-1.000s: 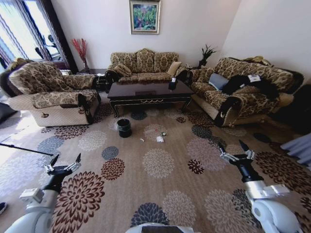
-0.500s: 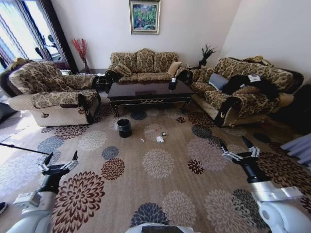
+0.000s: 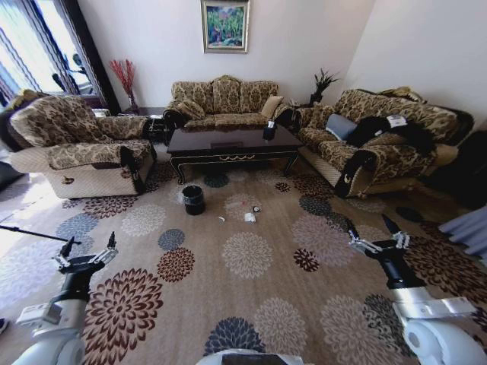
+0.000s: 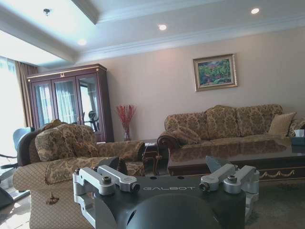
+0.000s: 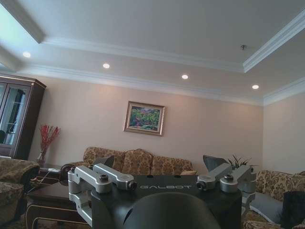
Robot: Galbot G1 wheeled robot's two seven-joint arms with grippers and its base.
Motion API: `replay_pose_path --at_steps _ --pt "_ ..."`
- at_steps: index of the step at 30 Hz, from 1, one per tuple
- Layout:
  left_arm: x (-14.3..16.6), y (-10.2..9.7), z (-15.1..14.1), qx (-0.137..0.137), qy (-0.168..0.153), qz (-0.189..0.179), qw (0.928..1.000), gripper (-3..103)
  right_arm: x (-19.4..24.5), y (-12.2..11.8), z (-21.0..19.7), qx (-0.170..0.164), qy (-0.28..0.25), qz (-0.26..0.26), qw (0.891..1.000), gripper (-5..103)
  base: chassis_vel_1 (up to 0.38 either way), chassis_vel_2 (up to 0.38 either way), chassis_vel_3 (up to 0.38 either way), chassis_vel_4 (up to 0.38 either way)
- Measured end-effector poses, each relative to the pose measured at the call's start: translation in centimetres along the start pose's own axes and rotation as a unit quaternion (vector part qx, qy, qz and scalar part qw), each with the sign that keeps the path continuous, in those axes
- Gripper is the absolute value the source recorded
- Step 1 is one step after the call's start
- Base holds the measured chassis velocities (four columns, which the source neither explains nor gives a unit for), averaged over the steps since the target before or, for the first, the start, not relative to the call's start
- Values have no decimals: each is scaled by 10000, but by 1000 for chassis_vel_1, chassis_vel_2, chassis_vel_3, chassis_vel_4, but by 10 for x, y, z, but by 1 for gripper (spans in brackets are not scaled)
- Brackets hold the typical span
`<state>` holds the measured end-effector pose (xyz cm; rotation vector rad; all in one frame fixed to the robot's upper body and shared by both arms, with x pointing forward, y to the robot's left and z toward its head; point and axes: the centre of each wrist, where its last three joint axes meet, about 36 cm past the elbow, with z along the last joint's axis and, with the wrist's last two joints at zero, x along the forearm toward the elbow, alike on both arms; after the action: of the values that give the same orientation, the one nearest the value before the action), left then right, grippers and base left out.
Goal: Move to the front of the table and pick up the trash from the floor, then place it into the trash bin.
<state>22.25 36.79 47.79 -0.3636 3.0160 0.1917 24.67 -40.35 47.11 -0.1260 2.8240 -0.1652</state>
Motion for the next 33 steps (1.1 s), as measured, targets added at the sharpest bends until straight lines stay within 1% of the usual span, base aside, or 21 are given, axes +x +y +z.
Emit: replay_pose_path --at_steps 9,22,33 --pt "0 -4 1 80 -12 44 10000 100 -1 -2 2 11 -46 40 10000 100 0 0 0 0" --pt "3 -6 -2 71 -18 64 10000 100 -3 -3 5 -42 -72 91 9999 100 0 0 0 0" --pt "6 -10 -3 116 -34 74 9999 100 -4 -1 6 -88 -113 112 9998 100 0 0 0 0"
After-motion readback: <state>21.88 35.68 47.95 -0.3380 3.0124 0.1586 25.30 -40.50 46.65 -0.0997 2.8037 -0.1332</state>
